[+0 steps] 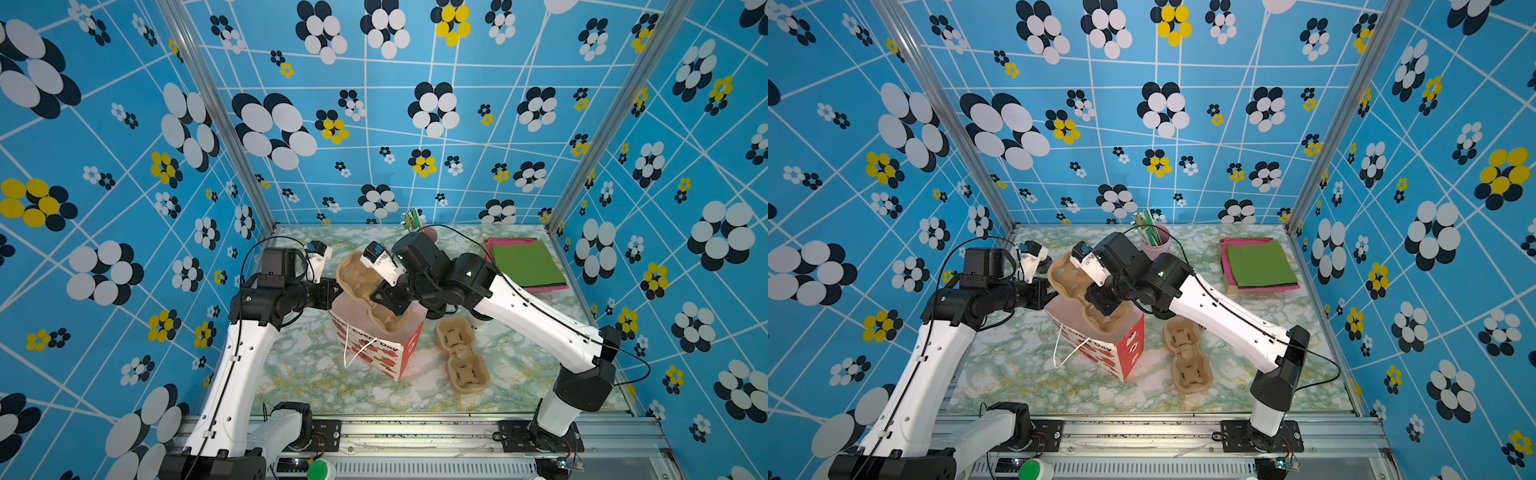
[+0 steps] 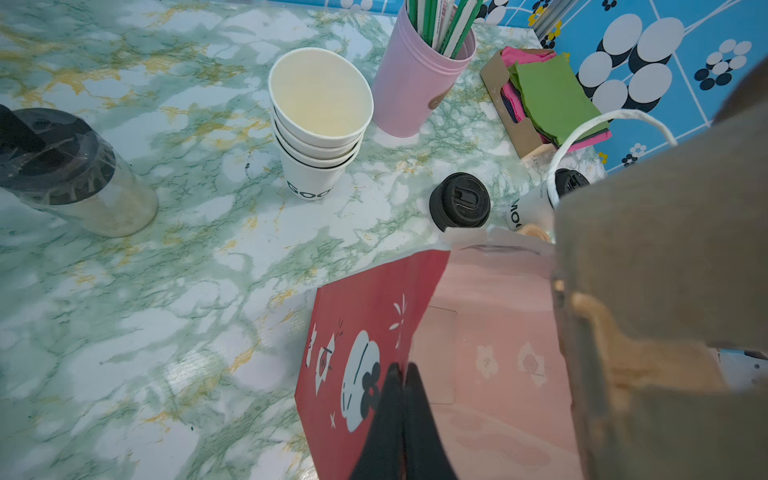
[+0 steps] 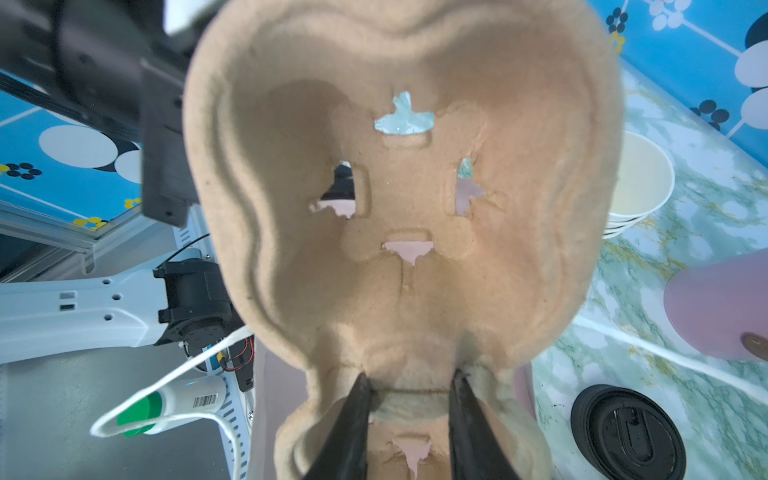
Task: Pack the takeout coffee
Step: 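Lower the carrier into the bag held open by the left gripper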
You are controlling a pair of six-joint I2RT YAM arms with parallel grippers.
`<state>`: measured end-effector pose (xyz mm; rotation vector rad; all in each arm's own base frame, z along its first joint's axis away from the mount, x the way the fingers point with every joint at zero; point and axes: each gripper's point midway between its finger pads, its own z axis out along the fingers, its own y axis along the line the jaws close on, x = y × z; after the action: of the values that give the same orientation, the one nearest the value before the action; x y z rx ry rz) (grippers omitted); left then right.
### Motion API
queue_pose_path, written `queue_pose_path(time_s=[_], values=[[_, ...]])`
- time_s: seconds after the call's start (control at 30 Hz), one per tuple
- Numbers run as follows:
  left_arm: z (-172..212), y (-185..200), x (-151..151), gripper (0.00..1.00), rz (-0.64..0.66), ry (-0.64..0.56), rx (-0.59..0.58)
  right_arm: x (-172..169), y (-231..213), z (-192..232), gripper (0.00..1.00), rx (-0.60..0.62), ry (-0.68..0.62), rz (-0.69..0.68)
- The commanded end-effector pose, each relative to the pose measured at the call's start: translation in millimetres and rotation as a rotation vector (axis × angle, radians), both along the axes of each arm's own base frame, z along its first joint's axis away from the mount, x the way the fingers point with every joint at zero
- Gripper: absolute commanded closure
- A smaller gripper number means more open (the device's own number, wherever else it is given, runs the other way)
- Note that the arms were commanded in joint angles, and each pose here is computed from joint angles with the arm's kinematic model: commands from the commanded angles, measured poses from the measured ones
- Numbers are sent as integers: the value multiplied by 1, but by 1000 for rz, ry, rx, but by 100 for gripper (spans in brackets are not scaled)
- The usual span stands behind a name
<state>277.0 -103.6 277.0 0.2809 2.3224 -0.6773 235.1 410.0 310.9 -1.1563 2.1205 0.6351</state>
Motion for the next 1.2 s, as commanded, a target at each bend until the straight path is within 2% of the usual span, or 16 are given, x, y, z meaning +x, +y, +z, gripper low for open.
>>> queue_pose_path(time_s=[0.0,0.27,0.7,1.17], values=[[4,6,1,100,23,-34,10,-8,-10,-2,72,-23,0,7],[4,15,2,100,56,-55,51,-15,-19,-21,72,-93,28,18],[-5,30,7,100,110,-52,137,-15,-8,-56,71,-218,66,38],[-5,33,10,100,124,-70,146,-15,0,-88,70,-357,112,49]])
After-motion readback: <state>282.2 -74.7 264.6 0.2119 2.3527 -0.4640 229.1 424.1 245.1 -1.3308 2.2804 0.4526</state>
